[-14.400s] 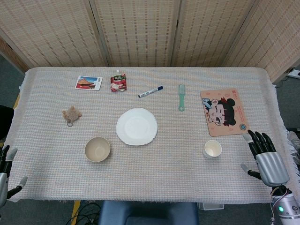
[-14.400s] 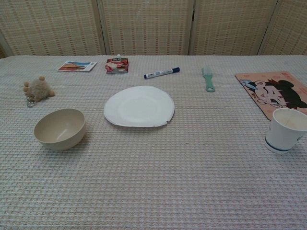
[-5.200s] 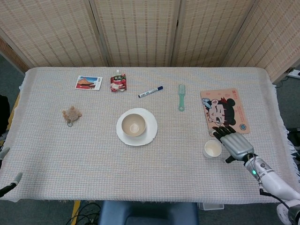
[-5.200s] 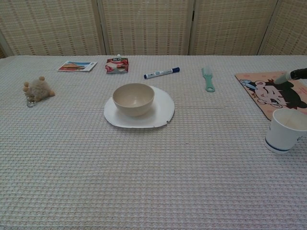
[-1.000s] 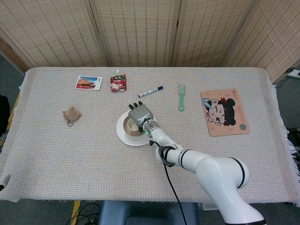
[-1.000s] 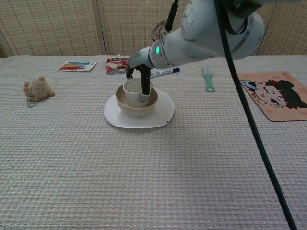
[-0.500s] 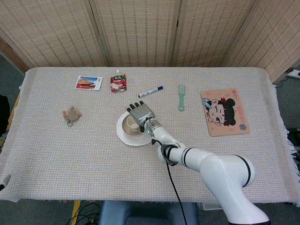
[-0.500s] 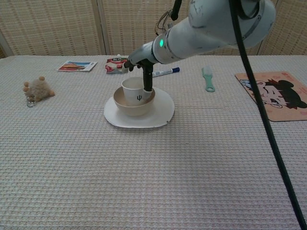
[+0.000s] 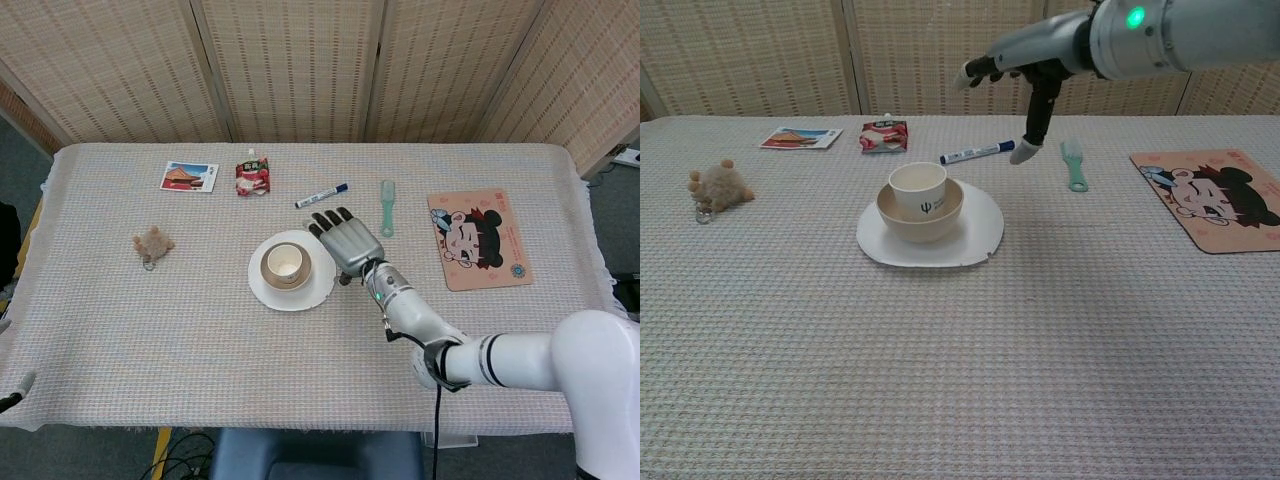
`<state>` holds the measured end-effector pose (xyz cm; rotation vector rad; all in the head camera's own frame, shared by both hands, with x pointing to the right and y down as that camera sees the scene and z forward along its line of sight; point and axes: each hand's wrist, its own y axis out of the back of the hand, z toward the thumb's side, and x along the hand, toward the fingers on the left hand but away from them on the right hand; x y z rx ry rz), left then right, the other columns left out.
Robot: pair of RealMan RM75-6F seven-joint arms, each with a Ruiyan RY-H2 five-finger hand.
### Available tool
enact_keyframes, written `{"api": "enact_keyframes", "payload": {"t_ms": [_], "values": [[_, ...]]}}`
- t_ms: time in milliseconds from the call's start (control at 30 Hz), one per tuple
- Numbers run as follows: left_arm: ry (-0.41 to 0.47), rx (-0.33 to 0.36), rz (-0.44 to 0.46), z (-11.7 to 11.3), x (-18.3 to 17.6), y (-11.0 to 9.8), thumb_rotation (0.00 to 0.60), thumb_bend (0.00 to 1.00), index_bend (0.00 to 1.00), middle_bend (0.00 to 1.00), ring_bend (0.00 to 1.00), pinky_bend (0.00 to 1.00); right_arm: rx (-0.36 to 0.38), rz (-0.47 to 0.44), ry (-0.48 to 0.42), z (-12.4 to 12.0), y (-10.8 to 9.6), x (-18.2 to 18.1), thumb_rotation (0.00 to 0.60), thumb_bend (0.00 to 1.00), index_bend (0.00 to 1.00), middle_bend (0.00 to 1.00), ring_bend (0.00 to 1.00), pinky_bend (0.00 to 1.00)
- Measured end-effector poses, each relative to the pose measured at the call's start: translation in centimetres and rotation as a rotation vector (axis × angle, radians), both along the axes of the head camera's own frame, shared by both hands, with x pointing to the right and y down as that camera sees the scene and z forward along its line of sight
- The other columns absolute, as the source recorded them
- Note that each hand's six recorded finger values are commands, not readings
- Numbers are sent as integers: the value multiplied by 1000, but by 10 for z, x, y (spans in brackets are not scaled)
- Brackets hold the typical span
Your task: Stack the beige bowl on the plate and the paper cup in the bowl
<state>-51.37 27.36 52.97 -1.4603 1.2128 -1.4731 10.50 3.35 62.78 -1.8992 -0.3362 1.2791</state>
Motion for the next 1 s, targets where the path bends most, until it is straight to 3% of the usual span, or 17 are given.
{"api": "enact_keyframes", "payload": {"t_ms": [100, 233, 533, 767, 1000], "values": [[-4, -18, 21, 5, 7, 0, 600, 272, 186, 62, 0, 142, 102, 48, -24, -15, 8, 50, 600, 185, 0, 0, 0, 0], [-7, -48, 48, 11, 18, 0, 600, 272, 185, 62, 0, 142, 225, 142, -46, -34, 37, 129, 600, 184, 0, 0, 0, 0], [-18, -103, 102, 22, 37, 3, 600, 273, 185, 62, 0, 142, 326, 369, -16, -58, 123, 265, 600, 185, 0, 0, 0, 0], [-23, -110, 127, 27, 44, 0, 600, 273, 185, 62, 0, 142, 345, 412, 0, -55, 161, 306, 600, 185, 0, 0, 0, 0], [-30, -102, 132, 27, 45, -1, 600, 272, 185, 62, 0, 141, 348, 413, -26, -57, 167, 306, 600, 185, 0, 0, 0, 0]]}}
